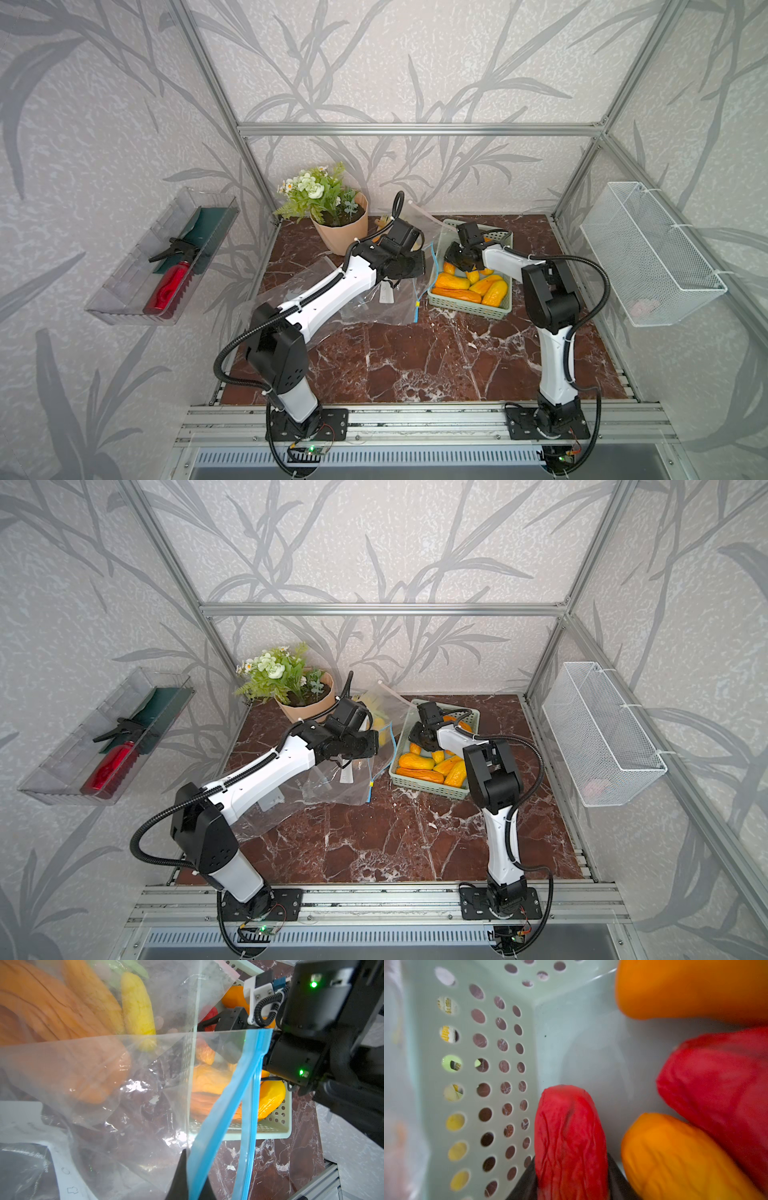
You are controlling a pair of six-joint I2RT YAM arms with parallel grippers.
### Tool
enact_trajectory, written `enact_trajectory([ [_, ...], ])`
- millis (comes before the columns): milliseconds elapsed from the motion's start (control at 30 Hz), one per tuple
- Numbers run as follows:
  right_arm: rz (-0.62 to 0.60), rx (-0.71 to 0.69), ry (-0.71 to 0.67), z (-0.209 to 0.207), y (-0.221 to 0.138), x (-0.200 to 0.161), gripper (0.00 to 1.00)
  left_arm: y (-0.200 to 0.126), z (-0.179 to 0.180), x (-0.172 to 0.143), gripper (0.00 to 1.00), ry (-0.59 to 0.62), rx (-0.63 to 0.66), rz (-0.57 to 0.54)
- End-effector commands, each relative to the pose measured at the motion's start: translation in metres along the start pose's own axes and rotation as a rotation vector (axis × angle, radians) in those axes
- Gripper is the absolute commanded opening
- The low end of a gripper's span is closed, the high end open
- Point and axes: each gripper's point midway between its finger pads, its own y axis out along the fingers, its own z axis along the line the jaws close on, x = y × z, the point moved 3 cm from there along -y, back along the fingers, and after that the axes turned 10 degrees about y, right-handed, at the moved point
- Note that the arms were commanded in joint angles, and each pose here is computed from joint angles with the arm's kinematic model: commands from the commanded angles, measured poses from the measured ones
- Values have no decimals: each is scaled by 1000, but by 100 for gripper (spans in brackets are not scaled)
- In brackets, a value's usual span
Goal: Place the mango in a zip-top bag and seal the zipper
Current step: Pick up the mango from the basket.
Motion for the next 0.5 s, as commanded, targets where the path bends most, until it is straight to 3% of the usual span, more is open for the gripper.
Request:
enact_trajectory([
  [0, -157, 156, -40, 34, -75, 24, 21, -1, -3, 9, 0, -4, 3, 4],
  [300, -368, 594, -197, 96, -214, -4, 21, 5, -4, 28, 0, -84, -14, 24],
  [467, -324, 792, -212, 126, -232, -32, 22, 2, -8, 45, 0, -133, -46, 26],
])
